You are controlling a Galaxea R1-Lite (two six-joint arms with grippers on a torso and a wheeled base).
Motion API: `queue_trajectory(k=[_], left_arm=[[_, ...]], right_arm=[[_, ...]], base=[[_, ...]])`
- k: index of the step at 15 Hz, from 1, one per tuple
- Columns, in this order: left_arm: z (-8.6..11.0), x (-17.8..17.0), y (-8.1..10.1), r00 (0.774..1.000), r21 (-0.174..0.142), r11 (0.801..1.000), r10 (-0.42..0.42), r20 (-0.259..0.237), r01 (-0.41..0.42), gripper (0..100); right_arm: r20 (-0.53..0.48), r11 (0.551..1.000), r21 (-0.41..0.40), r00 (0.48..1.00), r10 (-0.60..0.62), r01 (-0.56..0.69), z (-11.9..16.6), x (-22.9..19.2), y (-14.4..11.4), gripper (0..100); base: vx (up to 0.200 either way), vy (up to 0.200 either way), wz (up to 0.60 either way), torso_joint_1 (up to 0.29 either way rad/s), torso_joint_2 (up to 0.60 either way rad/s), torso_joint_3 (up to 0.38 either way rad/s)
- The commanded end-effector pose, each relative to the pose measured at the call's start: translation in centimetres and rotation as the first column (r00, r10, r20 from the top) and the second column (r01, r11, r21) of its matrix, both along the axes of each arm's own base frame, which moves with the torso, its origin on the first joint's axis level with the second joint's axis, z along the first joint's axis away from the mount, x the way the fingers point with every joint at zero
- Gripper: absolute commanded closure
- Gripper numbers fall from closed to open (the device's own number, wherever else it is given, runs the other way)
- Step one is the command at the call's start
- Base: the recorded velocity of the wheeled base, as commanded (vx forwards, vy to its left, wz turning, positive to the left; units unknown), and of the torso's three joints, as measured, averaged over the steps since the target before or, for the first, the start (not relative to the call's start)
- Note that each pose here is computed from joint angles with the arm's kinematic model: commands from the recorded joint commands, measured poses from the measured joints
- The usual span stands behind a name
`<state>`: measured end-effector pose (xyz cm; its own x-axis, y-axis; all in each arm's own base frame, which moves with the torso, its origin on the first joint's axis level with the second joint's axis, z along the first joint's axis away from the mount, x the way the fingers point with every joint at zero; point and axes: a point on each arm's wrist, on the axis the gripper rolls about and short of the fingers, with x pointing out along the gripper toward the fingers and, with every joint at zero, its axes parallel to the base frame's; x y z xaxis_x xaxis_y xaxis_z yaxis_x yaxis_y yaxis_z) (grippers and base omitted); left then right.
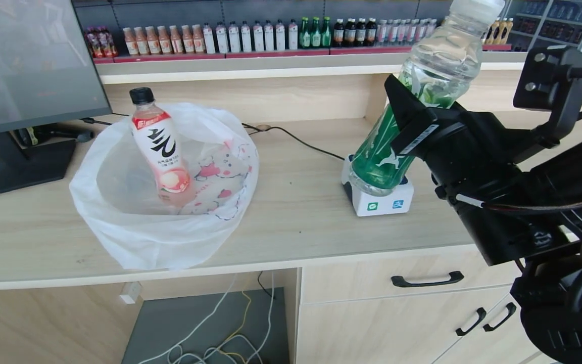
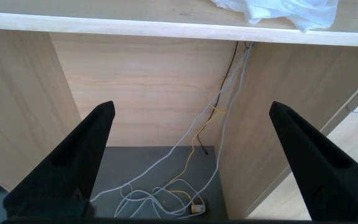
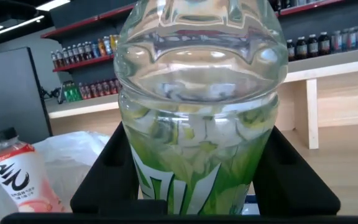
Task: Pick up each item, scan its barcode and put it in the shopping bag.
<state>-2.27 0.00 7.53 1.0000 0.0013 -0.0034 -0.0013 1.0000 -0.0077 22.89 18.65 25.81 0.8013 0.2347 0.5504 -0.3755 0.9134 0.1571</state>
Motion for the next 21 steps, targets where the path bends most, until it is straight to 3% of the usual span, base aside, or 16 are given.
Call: queue_trajectory(k=[1,3,6,8,13,17,21], left_arm=[[0.0,0.0,0.0,1.000,0.000,1.000,0.000,0.000,0.000,0],[0.0,0.0,0.0,1.000,0.000,1.000,0.000,0.000,0.000,0],[0.0,0.0,0.0,1.000,0.002,1.000,0.000,0.000,0.000,0],[0.0,0.0,0.0,1.000,0.002,1.000,0.000,0.000,0.000,0],[0.0,0.0,0.0,1.000,0.002,1.000,0.000,0.000,0.000,0],[0.0,0.0,0.0,1.000,0.002,1.000,0.000,0.000,0.000,0],[0.0,0.0,0.0,1.000,0.002,1.000,0.000,0.000,0.000,0]], right_arm=[[0.006,1.000,0.004,1.000,0.000,0.000,0.2,0.0,0.0,100],[0.008,0.999,0.038,1.000,-0.002,0.001,0.4,0.5,-0.1,100],[-0.017,0.981,0.174,0.996,-0.088,0.090,1.0,2.6,-2.7,100],[-0.028,0.968,0.217,0.992,-0.122,0.125,0.8,3.7,-4.3,100],[-0.149,0.938,0.342,0.989,-0.012,0.063,0.1,4.4,-4.8,100],[-0.185,0.860,0.510,0.976,0.111,-0.001,-0.5,4.8,-5.1,100],[-0.191,0.797,0.604,0.973,0.133,0.010,-1.0,5.5,-6.7,100]], base=[[0.000,0.200,0.00,0.007,0.00,0.002],[0.000,0.100,0.00,0.001,0.00,0.001],[0.000,0.000,0.00,0.000,0.00,0.000],[0.000,0.000,0.00,0.000,0.00,0.000],[0.000,0.000,0.00,0.000,0.00,0.000],[0.000,0.000,0.00,0.000,0.00,0.000],[0.000,0.000,0.00,0.000,0.00,0.000]])
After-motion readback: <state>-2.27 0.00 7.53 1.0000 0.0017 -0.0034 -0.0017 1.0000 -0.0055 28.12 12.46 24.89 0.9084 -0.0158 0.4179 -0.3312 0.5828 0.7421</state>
